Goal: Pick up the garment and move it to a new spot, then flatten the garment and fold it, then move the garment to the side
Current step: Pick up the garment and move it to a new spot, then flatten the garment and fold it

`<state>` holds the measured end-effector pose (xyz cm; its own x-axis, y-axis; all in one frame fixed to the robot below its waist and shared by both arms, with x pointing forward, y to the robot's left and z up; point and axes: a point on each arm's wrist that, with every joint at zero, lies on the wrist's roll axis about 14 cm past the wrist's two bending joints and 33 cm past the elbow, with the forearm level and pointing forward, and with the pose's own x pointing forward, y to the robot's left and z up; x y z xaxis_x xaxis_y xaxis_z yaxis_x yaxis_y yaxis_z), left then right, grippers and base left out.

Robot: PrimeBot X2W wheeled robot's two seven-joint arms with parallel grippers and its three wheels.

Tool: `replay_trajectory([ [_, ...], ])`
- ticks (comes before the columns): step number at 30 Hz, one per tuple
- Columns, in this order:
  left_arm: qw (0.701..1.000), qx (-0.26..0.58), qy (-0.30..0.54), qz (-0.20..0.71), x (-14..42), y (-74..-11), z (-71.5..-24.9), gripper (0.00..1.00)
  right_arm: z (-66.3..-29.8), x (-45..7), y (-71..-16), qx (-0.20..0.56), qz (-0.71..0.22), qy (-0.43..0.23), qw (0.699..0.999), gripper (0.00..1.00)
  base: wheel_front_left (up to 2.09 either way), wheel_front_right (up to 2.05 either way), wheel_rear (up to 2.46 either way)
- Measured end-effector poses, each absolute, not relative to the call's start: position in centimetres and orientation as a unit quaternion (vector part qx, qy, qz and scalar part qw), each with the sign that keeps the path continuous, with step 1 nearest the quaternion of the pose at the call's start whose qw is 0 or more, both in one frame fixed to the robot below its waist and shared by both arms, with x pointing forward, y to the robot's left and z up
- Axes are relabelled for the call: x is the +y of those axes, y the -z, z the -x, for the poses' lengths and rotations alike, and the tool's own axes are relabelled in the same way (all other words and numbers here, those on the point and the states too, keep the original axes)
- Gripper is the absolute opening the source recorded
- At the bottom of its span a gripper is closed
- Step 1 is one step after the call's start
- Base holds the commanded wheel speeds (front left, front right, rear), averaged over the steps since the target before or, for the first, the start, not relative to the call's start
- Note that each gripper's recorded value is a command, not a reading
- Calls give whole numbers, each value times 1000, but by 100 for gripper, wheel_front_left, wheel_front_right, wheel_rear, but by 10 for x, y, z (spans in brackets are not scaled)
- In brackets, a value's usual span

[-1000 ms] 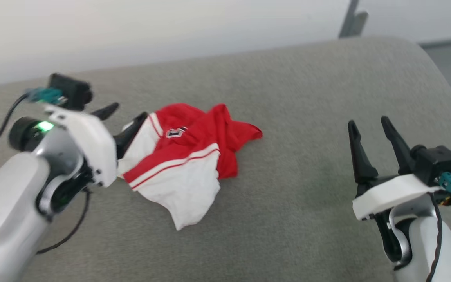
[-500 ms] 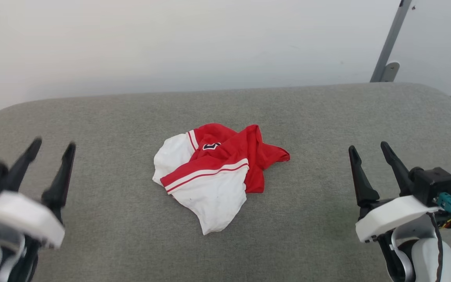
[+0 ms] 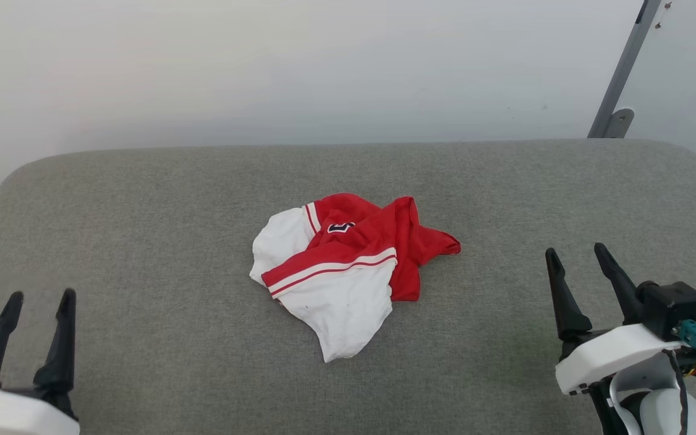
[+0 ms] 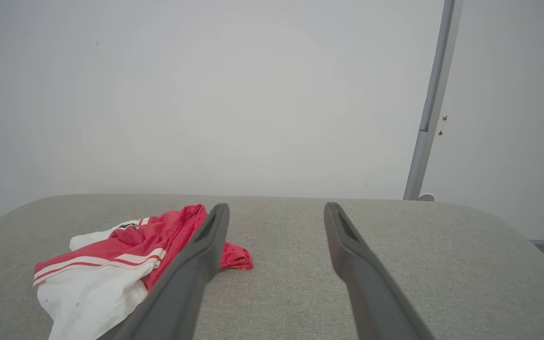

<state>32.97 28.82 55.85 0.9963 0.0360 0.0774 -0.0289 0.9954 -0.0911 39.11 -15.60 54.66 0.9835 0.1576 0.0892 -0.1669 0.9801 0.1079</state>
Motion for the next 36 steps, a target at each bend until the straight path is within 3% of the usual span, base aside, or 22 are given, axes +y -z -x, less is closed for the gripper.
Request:
replay_trajectory([
  [36, 995, -59, -32, 67, 276, -526, -297, 100, -390, -149, -542, -42, -63, -83, 994, 100, 0, 0, 0],
])
